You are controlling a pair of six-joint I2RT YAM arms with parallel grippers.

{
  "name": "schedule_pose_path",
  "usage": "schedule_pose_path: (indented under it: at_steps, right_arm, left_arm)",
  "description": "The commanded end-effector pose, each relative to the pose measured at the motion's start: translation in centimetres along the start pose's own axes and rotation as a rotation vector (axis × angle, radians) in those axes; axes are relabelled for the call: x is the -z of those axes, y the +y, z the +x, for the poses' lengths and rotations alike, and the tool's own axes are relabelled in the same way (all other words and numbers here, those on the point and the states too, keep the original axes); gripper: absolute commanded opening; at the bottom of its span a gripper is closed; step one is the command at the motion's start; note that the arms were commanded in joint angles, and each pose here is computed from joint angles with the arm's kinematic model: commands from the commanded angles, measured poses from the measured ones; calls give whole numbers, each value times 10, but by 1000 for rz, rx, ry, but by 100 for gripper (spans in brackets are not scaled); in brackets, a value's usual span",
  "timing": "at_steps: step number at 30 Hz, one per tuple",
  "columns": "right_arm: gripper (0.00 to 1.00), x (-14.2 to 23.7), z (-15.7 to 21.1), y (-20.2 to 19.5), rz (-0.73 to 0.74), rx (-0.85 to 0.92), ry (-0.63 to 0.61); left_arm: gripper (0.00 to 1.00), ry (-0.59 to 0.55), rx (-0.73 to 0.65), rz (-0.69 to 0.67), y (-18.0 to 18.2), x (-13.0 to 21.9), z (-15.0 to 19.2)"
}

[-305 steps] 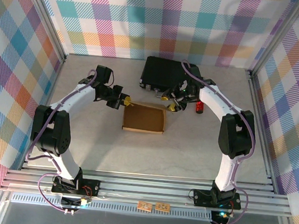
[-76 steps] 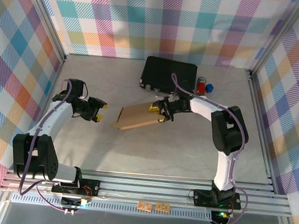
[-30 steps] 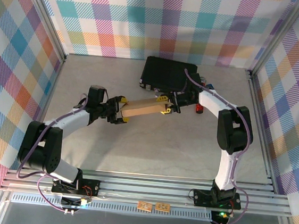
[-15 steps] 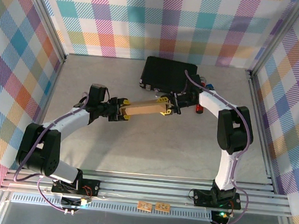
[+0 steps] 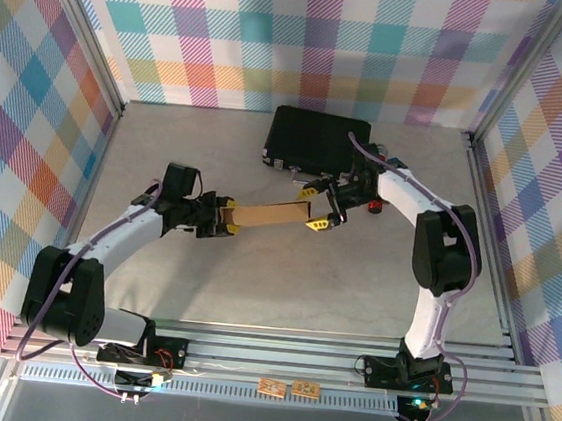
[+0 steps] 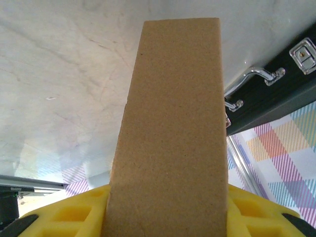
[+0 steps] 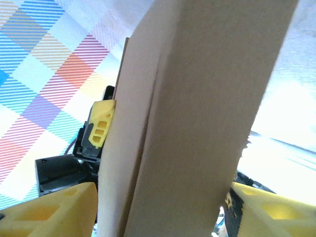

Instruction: Fold the paper box

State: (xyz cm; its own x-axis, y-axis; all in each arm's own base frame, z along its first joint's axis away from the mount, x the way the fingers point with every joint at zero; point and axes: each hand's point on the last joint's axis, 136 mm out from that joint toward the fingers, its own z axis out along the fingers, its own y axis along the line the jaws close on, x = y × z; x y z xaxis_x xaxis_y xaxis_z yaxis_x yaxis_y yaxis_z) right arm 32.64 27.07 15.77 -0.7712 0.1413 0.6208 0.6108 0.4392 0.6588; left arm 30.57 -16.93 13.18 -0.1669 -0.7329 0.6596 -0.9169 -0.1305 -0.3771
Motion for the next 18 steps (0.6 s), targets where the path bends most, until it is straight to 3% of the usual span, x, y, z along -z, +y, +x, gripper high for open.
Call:
schedule_pose_path:
  at_steps: [1,6,8,11,16,18]
  right_arm:
    - [68,24,15,13,23,135,-79]
    - [66,46,14,8,112,298,-238]
    - [58,56,17,10,147,423,-315]
    - [45,66,28,11,251,713,-460]
    - [35,45,66,13,406,1387,-627]
    - [34,36,75,13,422,1550,-653]
  left_arm:
    - [20,-68,37,-82,21,16,-10]
    - [20,-98,37,-144,33,26,-22]
    - [20,-121,44,-190,41,33,-29]
    - [20,-145,87,-228,51,40,-40]
    - [21,-182,153,-256,58,44,-54]
    - [21,-193,176,-272,60,44,-59]
